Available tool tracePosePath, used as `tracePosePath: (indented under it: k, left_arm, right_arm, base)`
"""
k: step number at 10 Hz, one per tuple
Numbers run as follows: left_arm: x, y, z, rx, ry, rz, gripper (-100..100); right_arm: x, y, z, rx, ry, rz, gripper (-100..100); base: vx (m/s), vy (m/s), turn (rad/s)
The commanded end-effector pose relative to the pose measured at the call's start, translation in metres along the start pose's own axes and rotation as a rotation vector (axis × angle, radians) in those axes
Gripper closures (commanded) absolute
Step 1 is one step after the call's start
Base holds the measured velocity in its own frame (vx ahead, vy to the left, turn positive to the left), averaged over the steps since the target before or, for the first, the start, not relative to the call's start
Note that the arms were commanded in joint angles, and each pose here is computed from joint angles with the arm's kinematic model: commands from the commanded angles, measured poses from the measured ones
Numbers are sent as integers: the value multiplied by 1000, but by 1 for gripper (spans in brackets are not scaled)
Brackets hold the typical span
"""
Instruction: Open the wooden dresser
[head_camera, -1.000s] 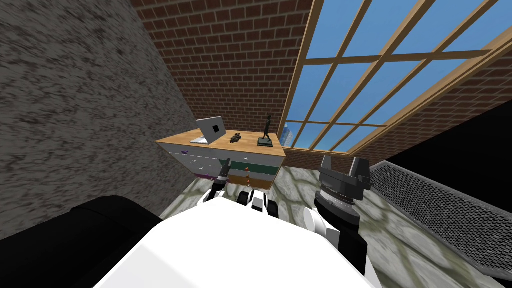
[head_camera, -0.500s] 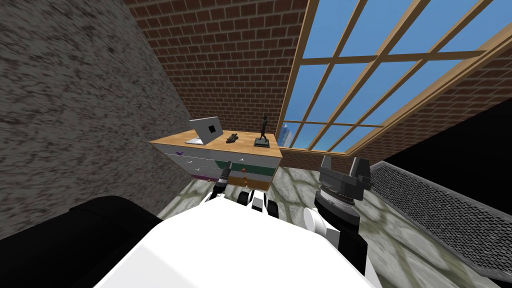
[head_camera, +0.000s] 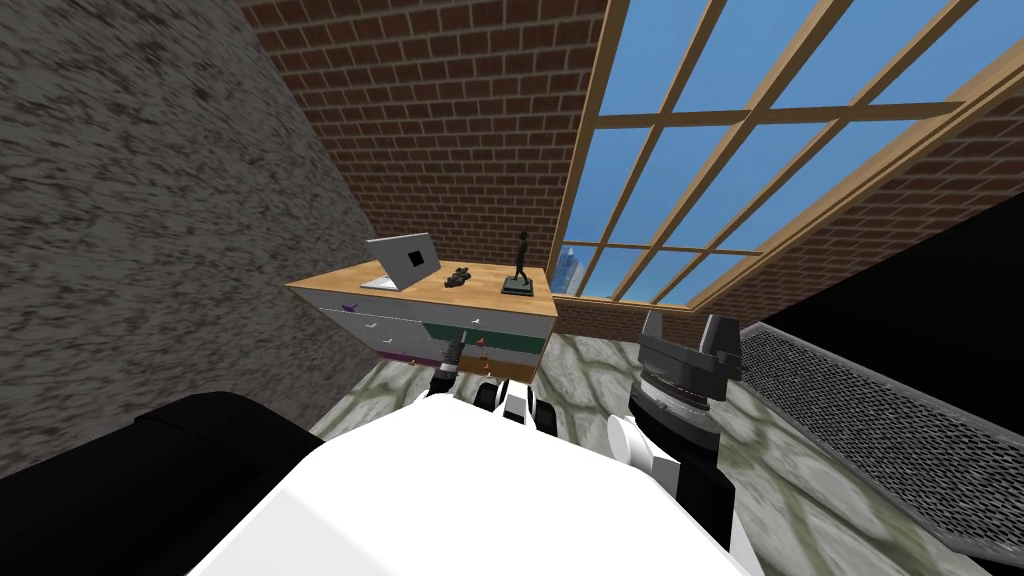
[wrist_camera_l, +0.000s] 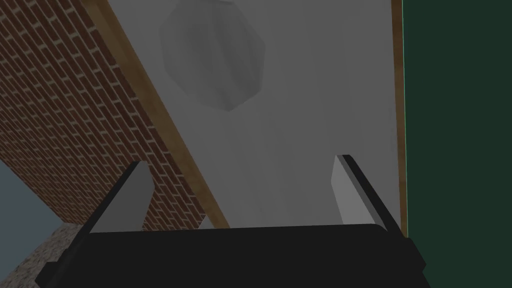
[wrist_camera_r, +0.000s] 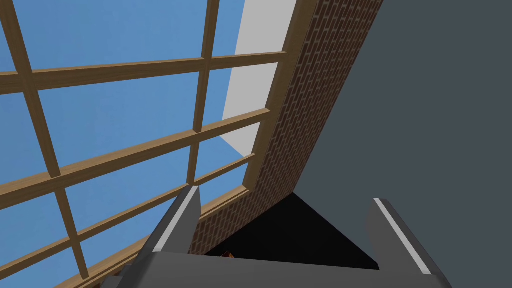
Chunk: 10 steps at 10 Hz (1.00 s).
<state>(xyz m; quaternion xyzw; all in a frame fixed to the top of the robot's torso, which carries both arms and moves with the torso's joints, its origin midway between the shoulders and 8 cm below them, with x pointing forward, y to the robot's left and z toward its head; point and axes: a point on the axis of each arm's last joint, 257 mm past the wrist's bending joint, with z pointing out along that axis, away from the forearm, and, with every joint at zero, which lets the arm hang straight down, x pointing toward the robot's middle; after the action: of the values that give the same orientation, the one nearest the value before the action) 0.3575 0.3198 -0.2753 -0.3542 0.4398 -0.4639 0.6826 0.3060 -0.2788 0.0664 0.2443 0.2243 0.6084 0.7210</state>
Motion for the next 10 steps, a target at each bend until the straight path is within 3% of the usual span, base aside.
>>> tracePosePath:
  k: [1,4,5,6,10]
  left_arm:
    - [18,7,-11,-24,-25,-40,-100]
    - [38,9,-16,-41,-61,-92,-100]
    - [34,9,-16,-38,-55,-83,-100]
    - [34,13,-1,-41,-73,-75,-100]
    - [33,19,31,-48,-105,-60,-100]
  right_arm:
    - [0,0,0,0,0,0,0]
    - [0,0,0,0,0,0,0]
    - [0,0,0,0,0,0,0]
    - [0,0,0,0,0,0,0]
    - [0,0,0,0,0,0,0]
  base:
    - [51,-64,-6]
    - [26,-43,-4]
    - [6,-9,-1]
    - [-55,10,-109]
    - [-93,41,-98]
